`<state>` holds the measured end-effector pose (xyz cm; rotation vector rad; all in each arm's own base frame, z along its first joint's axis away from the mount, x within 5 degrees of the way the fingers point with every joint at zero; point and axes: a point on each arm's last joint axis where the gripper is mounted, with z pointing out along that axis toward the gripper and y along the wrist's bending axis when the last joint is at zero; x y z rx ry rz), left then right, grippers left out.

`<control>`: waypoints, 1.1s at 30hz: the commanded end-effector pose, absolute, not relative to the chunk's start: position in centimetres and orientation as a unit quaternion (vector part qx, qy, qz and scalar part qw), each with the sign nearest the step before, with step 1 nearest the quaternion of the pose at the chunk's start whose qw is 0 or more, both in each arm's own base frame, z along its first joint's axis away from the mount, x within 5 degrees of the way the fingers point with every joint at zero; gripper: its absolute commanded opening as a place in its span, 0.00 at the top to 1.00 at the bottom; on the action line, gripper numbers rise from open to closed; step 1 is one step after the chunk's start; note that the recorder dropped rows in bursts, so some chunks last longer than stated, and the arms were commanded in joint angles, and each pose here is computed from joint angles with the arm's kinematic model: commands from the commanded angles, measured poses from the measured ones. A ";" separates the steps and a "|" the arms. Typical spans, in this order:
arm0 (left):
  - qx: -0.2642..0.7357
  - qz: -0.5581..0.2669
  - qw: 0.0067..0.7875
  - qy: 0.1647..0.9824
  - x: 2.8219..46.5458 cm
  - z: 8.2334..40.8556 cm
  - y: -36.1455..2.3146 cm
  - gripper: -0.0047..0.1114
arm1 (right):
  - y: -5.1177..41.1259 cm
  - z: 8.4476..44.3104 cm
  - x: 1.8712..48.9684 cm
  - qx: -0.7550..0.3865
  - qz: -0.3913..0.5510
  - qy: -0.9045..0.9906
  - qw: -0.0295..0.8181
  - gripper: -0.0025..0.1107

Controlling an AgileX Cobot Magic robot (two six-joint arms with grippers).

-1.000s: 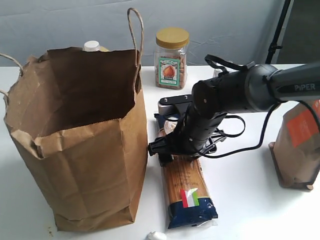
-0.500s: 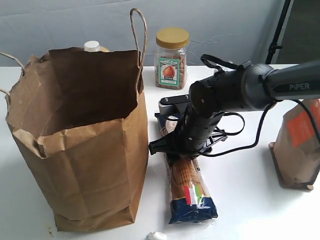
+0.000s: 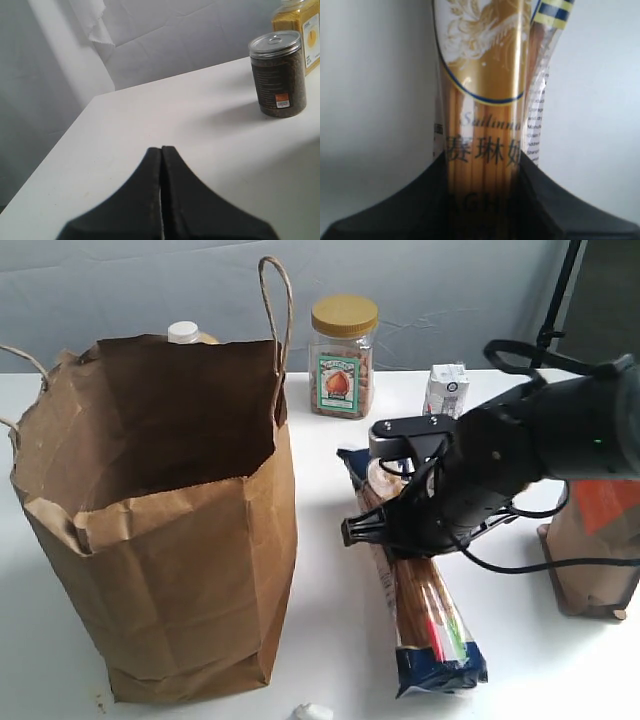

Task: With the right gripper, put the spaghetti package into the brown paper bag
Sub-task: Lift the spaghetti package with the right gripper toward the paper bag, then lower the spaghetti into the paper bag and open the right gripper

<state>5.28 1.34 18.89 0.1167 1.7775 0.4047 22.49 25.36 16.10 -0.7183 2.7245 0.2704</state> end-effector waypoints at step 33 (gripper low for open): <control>0.049 0.172 0.612 0.770 5.3 18.8 1.3 0.96 | 25.3 40.6 8.4 -0.296 0.539 0.529 0.584 0.98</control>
